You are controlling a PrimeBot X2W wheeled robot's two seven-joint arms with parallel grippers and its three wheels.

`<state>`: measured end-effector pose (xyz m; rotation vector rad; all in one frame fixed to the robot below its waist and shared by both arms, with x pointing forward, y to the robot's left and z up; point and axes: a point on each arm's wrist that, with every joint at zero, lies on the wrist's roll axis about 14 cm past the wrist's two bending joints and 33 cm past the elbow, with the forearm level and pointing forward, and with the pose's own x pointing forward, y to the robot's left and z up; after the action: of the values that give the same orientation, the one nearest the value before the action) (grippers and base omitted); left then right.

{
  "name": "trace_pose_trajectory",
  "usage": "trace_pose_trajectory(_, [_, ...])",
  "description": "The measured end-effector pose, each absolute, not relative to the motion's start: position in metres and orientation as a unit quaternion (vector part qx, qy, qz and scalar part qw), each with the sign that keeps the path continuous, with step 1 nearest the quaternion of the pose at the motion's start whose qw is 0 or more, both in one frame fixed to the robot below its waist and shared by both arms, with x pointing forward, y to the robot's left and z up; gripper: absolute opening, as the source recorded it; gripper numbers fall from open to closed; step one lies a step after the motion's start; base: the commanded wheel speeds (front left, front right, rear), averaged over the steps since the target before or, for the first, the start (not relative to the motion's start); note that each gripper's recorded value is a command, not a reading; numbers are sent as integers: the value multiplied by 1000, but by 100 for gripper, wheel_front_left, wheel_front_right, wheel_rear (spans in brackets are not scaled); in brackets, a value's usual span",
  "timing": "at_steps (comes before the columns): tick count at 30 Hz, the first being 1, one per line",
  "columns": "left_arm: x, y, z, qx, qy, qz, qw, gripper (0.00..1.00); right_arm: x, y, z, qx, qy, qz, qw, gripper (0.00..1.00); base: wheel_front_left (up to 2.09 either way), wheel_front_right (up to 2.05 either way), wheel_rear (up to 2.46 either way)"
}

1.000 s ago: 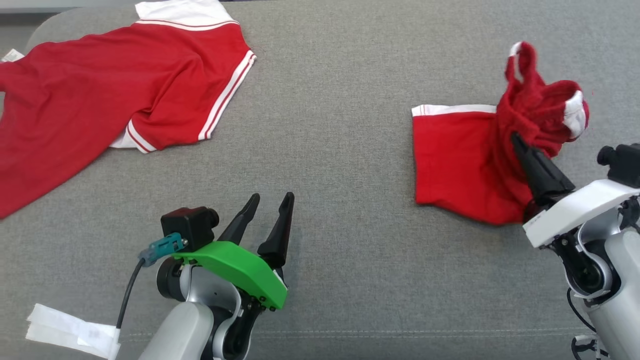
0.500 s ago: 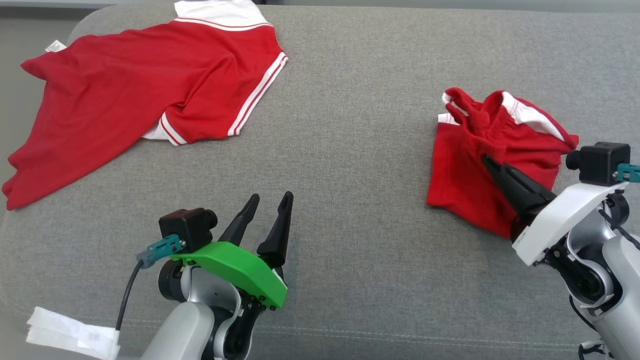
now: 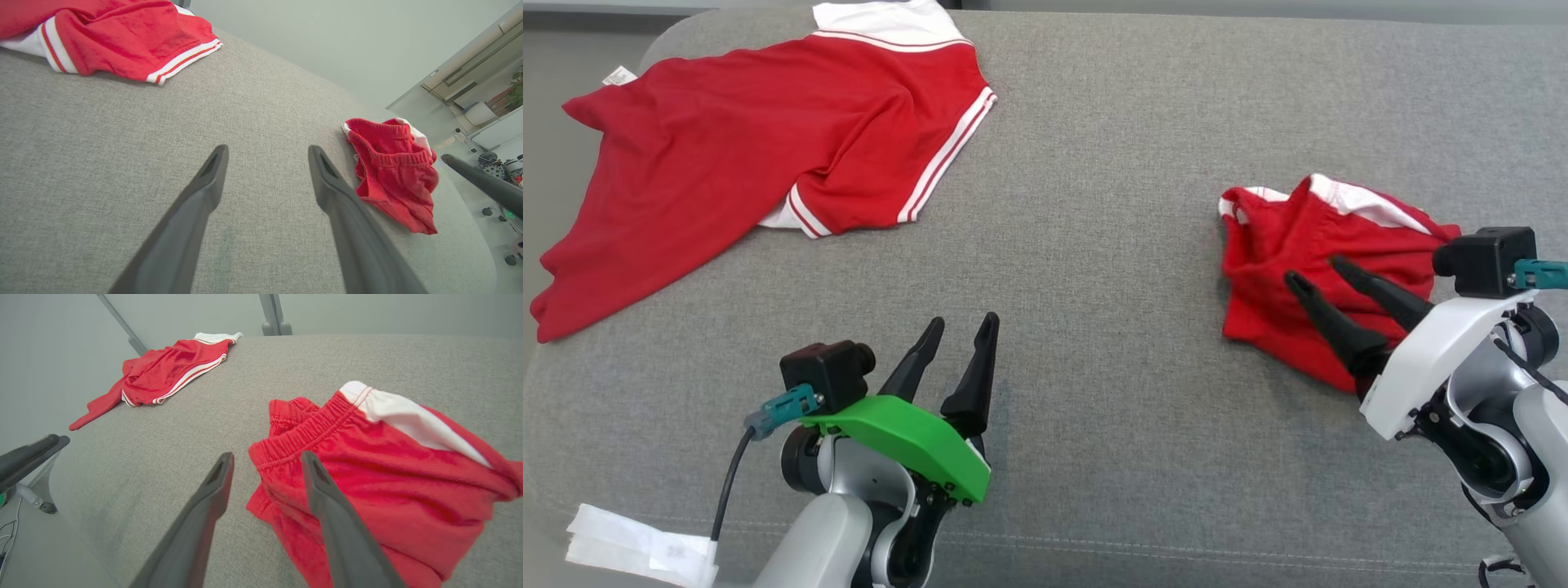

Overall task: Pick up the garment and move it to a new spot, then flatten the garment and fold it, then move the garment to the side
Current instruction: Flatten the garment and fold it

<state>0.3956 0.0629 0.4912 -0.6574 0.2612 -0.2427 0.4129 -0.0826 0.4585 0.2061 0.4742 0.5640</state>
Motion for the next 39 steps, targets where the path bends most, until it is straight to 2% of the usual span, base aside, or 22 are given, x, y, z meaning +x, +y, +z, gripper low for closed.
trace_pose_trajectory(10, [394,57,494,-320,126,-127,930,100,385,-50,479,98,218,344,908,100,0,0,0])
trace_pose_trajectory(14, [394,51,500,-321,119,-138,929,100,382,-46,496,117,190,342,913,100,0,0,0])
trace_pose_trajectory(20, [396,38,517,-321,98,-166,927,100,388,-73,509,149,149,267,940,100,0,0,0])
trace_pose_trajectory(26, [397,21,525,-317,95,-200,922,100,402,-145,492,106,144,139,974,100,0,0,0])
trace_pose_trajectory(32, [395,1,516,-318,121,-228,912,100,408,-175,467,132,161,74,975,100,0,0,0])
trace_pose_trajectory(39, [397,0,503,-320,141,-226,909,100,421,-188,440,147,183,36,971,100,0,0,0])
